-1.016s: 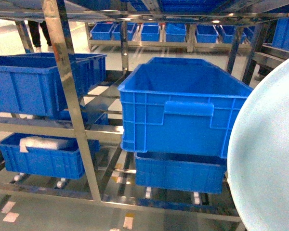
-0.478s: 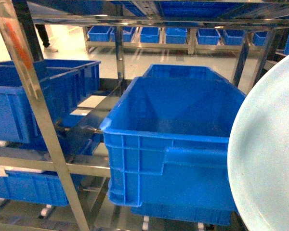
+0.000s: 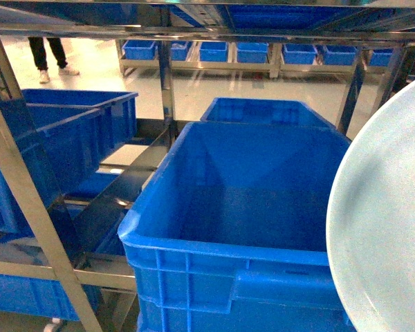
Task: Place blue tray on left shelf second layer neatly
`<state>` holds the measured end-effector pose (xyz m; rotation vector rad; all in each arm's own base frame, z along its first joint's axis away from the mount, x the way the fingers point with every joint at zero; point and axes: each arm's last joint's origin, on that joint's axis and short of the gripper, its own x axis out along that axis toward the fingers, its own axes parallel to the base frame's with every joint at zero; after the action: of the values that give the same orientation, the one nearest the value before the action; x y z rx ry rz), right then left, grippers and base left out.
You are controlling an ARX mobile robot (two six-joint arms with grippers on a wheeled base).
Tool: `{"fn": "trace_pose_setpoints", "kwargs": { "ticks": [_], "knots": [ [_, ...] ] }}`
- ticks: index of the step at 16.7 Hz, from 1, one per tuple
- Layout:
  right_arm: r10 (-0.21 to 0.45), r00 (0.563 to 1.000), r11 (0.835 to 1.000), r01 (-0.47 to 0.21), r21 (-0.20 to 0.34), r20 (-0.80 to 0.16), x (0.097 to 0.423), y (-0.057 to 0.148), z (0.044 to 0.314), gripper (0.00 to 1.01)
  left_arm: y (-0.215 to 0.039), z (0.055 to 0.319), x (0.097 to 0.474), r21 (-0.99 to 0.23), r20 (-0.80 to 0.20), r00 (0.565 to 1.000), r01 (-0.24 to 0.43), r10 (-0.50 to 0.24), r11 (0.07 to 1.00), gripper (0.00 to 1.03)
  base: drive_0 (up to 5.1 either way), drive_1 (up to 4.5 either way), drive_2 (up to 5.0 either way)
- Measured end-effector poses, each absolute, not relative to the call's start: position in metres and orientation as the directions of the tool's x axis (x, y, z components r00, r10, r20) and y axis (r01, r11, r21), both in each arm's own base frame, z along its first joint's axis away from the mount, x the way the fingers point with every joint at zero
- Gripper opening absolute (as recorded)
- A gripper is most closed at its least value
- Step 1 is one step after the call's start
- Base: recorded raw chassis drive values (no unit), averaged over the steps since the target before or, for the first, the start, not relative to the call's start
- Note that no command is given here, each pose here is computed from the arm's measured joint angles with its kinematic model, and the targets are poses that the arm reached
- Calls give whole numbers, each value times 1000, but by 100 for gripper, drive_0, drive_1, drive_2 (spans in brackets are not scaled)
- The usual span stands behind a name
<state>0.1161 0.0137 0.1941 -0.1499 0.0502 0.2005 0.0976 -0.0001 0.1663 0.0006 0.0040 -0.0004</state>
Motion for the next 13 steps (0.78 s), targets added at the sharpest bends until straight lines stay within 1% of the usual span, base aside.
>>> {"fn": "trace_pose_setpoints", "kwargs": {
  "ticks": [13],
  "knots": [
    [195,979,969,-202,-143,-64,116,14,194,2,0,166,98,1,-3,1000,0,0,1000,98,0,0,0]
  ]
}}
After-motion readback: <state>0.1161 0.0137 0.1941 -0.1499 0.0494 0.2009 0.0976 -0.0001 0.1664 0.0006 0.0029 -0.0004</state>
